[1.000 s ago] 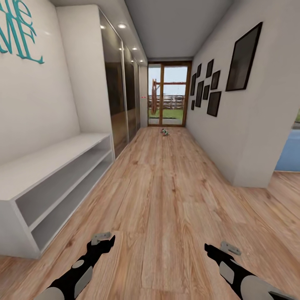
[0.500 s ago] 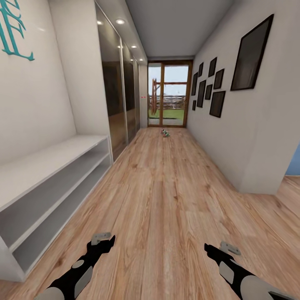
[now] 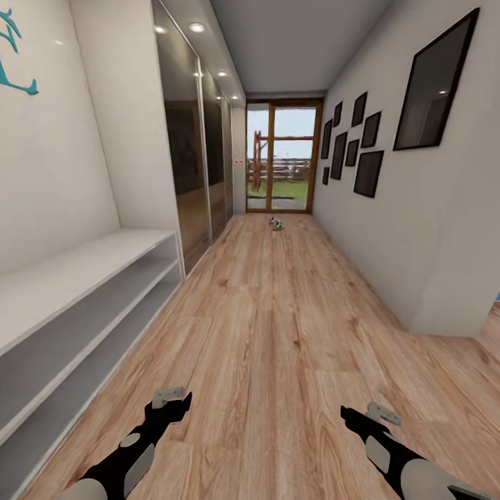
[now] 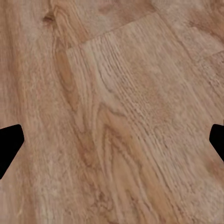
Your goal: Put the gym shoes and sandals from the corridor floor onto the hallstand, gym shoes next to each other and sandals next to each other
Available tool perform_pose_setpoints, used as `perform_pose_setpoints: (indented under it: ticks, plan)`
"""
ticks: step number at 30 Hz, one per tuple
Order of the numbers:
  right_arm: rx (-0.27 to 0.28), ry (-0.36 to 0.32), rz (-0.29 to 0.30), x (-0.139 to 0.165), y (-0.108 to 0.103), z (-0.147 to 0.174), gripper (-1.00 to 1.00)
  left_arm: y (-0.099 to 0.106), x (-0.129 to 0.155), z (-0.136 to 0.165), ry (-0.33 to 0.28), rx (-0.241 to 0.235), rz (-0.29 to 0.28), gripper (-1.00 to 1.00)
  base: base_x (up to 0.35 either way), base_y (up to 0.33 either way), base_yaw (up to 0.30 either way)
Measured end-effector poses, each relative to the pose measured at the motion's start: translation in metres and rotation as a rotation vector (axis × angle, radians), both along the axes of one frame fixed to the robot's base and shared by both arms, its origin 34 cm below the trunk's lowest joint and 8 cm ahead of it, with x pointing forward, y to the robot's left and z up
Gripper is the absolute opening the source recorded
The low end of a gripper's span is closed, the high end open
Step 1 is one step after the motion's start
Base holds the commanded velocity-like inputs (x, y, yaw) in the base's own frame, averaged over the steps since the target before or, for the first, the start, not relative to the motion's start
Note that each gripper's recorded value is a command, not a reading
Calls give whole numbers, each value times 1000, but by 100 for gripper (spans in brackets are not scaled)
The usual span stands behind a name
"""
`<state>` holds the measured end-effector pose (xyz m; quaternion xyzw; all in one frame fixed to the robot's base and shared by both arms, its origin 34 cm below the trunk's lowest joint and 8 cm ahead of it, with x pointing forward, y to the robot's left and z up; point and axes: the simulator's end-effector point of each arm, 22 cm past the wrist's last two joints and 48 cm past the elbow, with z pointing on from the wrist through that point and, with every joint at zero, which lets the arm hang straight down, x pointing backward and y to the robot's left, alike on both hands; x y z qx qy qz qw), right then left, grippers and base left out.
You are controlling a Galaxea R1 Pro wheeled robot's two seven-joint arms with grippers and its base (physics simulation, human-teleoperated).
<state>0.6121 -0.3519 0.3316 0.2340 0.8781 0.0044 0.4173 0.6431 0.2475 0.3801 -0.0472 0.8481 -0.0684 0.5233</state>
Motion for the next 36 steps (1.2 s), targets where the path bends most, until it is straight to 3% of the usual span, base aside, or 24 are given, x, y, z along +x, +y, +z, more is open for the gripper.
perform_pose_setpoints:
  ticks: [36]
  plan:
    - [1,0,0,0,0,0,100,0,0,0,0,0,0,100,347,0,0]
